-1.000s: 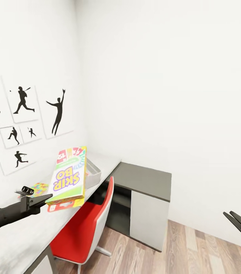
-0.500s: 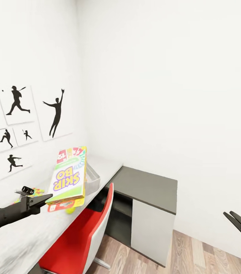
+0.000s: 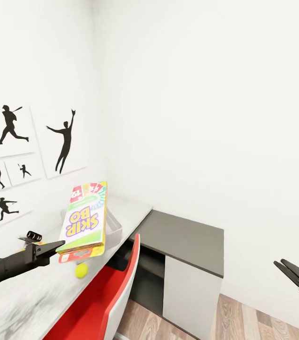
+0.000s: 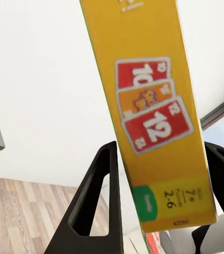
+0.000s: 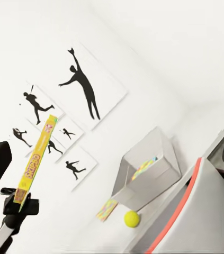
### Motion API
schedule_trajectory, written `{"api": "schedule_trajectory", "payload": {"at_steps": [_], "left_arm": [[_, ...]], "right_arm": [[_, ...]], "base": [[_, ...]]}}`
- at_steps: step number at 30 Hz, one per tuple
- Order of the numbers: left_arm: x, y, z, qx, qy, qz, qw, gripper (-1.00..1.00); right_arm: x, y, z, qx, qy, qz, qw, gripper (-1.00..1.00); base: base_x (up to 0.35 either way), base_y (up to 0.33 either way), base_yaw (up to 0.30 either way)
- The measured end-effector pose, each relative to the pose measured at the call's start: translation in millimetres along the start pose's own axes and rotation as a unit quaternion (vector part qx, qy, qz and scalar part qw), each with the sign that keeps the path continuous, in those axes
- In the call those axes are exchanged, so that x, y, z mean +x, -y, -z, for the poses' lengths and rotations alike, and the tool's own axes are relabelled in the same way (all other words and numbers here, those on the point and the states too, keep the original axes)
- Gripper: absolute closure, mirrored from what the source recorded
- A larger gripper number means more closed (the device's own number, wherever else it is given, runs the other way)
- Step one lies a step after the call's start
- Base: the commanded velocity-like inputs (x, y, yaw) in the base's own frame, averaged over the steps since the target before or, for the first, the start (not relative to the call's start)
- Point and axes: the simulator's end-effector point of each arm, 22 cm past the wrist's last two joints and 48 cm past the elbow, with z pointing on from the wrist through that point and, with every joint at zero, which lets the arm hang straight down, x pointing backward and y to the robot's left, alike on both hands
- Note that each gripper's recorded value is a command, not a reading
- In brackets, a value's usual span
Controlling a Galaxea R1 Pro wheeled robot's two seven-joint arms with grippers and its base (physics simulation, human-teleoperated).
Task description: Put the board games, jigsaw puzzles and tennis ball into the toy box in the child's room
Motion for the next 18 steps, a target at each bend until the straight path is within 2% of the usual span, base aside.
{"api": "schedule_trajectory", "payload": {"at_steps": [3,7,18], "left_arm": [[-0.3,-0.2,0.6,-0.001,0.0,0.0,1.0,1.0],[-0.9,-0.4,1.6,-0.001,0.002,0.0,1.0,1.0],[-0.7,-1.0,1.6,-0.001,0.002,0.001,1.0,1.0]], "right_arm": [[-8.2,1.8,3.6,0.028,-0.001,0.002,0.9996,-1.0],[-17.5,4.0,16.6,0.051,-0.001,-0.022,0.9984,-1.0],[-20.5,0.1,20.5,0.047,0.001,-0.033,0.9983,-1.0]], "base": [[0.08,0.0,0.0],[0.075,0.0,0.0],[0.037,0.0,0.0]]}}
